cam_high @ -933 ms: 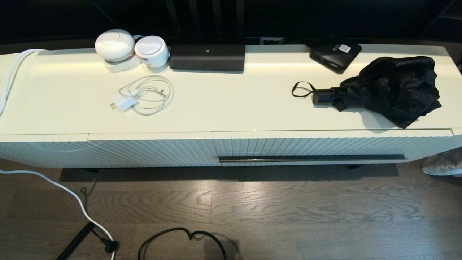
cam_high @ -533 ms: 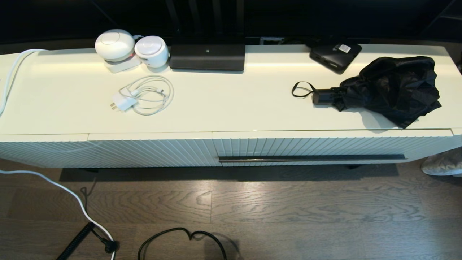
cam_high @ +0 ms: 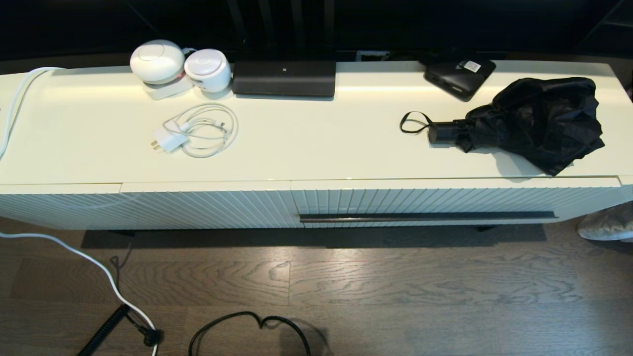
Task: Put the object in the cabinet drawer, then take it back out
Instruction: Open the drawer
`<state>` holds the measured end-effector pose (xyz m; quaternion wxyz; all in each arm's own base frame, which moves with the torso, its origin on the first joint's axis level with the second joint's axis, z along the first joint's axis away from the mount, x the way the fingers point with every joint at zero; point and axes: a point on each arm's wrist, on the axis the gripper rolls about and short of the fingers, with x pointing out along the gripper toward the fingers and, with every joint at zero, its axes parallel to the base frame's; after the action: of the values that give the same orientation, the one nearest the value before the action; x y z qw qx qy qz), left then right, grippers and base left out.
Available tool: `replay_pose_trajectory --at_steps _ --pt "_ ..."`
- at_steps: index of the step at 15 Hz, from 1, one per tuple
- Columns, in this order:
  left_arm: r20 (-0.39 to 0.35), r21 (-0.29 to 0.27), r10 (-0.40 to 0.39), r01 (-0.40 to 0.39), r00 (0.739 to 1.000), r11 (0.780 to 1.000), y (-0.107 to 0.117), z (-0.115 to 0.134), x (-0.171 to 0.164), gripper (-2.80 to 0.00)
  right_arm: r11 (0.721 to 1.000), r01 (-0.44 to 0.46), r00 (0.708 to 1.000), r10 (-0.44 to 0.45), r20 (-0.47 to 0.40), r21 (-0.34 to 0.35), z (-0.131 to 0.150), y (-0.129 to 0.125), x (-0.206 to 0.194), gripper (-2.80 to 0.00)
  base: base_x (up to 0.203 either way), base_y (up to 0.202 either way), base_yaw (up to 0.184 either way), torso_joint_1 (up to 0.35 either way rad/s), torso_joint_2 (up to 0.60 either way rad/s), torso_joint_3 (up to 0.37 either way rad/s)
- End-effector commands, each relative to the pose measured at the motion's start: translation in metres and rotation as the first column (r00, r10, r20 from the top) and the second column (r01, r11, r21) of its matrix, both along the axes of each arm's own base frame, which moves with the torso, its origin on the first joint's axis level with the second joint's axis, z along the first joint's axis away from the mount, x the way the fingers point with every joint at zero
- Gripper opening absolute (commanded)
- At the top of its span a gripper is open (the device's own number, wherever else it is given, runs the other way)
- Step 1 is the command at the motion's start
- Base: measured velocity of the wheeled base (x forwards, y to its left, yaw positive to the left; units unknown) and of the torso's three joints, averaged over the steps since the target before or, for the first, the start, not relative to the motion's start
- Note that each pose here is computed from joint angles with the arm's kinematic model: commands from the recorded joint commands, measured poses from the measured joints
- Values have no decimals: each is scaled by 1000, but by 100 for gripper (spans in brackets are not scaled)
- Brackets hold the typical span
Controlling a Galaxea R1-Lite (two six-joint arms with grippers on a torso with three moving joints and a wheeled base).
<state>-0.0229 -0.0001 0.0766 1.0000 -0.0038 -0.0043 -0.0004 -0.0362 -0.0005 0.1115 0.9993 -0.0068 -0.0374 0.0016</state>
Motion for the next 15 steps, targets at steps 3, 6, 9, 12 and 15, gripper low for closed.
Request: replay_pose_trajectory --at_steps 3,6,9,12,15 --pt "1 0 1 -1 1000 1000 0 0 0 -280 1000 -12 1000 12 8 -20 63 0 -12 -280 0 0 0 0 0 0" --pt "1 0 1 -1 1000 1000 0 0 0 -280 996 -27 1000 28 2 -89 128 0 4 -280 0 0 0 0 0 0" --pt "0 0 -1 1 1000 1000 0 0 0 -280 944 -81 997 77 -24 -321 178 1 35 -280 0 0 0 0 0 0" --pt "1 0 1 -1 1000 1000 0 0 0 -280 754 -157 987 136 -82 -638 186 5 58 -280 0 0 0 0 0 0" --pt "1 0 1 -1 1000 1000 0 0 0 -280 554 -281 960 162 -229 -783 163 9 77 -280 0 0 0 0 0 0"
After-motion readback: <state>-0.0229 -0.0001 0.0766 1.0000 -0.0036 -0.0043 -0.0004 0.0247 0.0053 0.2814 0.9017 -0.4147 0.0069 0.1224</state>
